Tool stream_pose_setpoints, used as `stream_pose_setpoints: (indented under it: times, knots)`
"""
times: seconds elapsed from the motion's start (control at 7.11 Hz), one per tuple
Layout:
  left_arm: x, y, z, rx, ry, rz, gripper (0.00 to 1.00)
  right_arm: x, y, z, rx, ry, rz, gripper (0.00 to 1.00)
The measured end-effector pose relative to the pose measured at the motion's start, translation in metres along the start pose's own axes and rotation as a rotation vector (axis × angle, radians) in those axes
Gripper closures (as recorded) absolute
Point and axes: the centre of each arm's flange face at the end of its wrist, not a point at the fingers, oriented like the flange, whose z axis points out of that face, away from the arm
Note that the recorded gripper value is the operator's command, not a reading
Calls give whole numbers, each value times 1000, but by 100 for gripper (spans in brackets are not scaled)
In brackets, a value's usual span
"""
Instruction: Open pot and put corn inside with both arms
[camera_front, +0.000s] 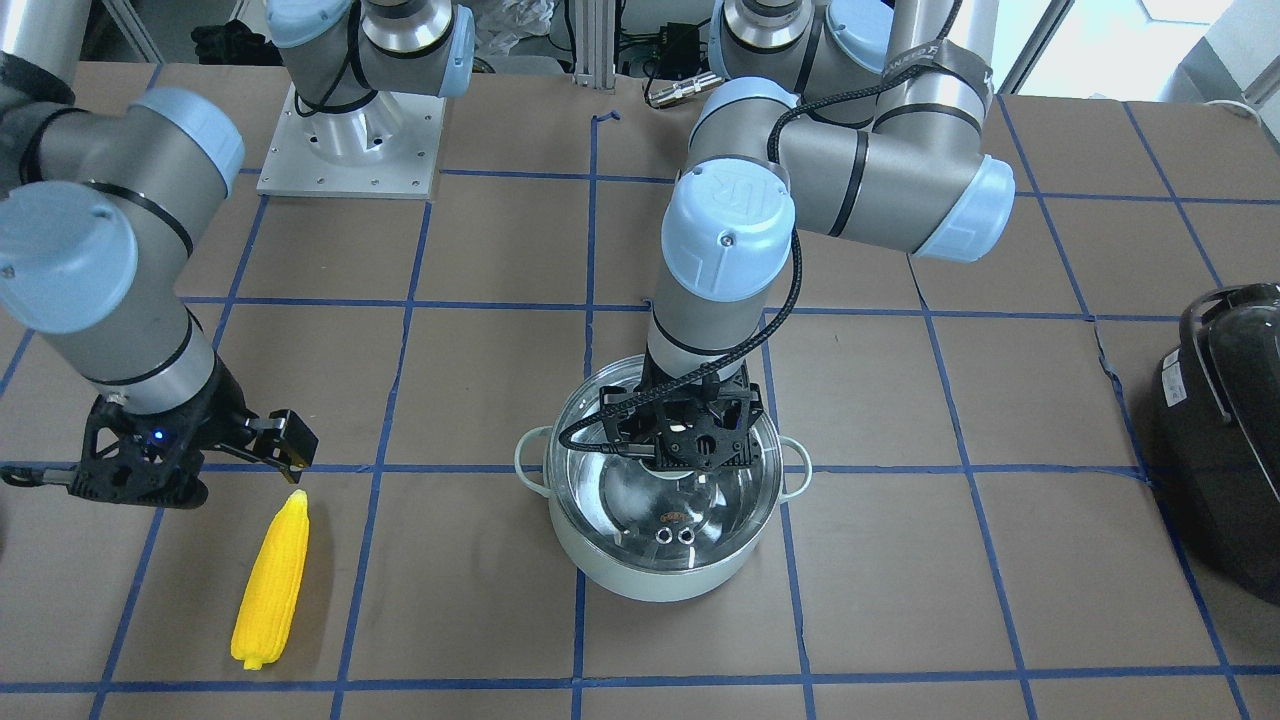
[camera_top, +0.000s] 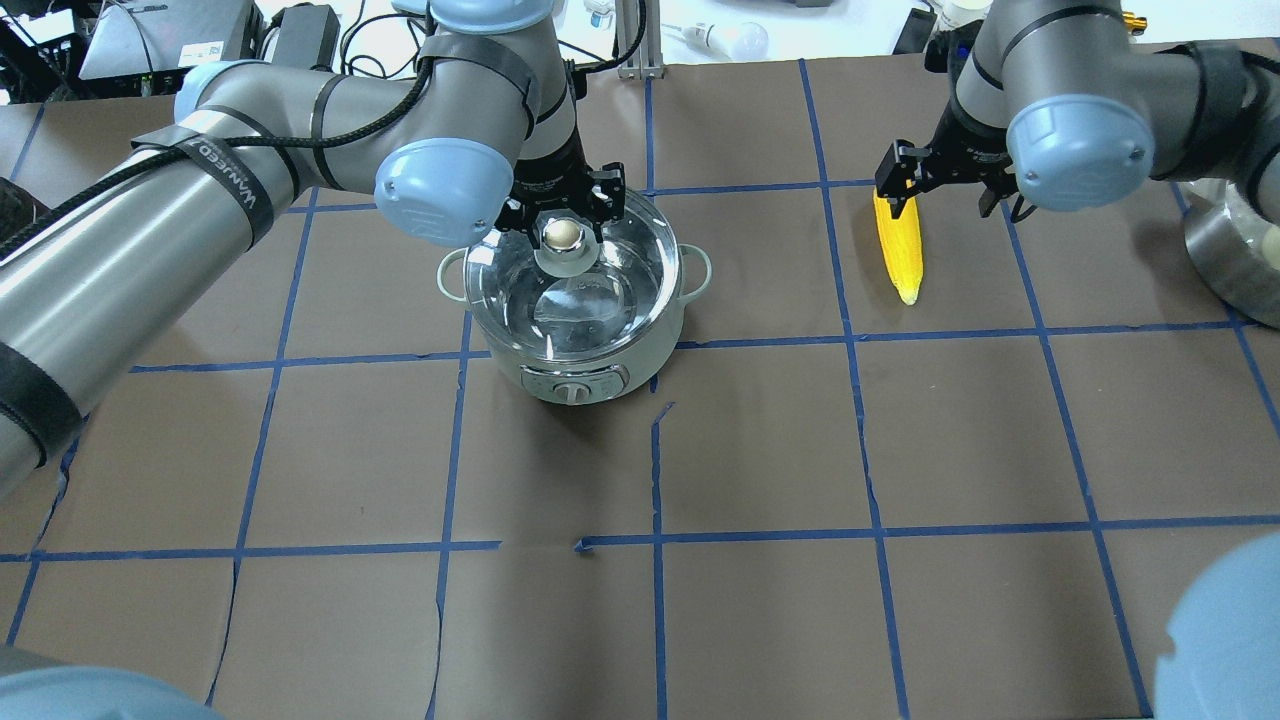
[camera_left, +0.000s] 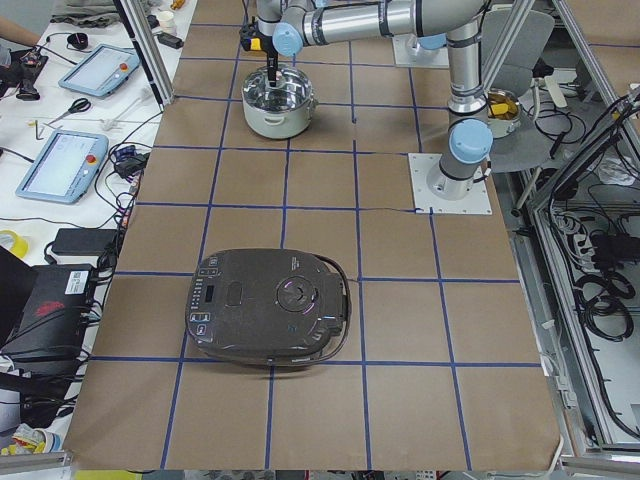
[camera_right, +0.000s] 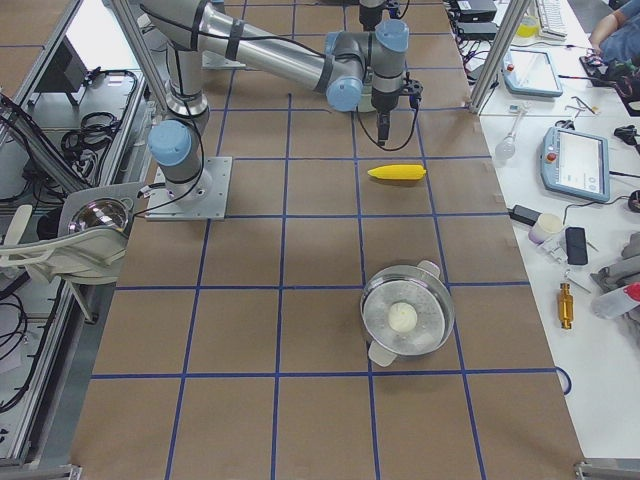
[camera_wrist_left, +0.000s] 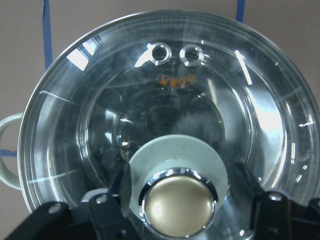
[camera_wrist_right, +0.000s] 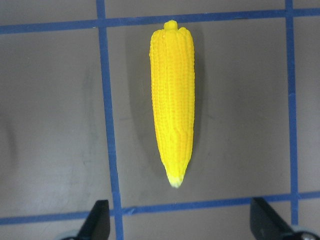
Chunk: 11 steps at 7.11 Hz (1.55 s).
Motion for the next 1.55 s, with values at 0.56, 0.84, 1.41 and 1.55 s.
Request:
stream_pose_setpoints:
  times: [0.56,0.84,1.41,1.55]
  knots:
    - [-2,2,-18,16,2,2,70,-2,-32,94,52,3,-18,5]
    - [-30,-1,-56,25,0,-19,73,-3,-38,127,63,4,-19,39]
    - [-251,-45,-60,-28,-3,60,80,-1,-44,129,81,11,-4,100]
    - [-312,-50,-39,-35,1,96,81,0,-48,117,100,11,19,100]
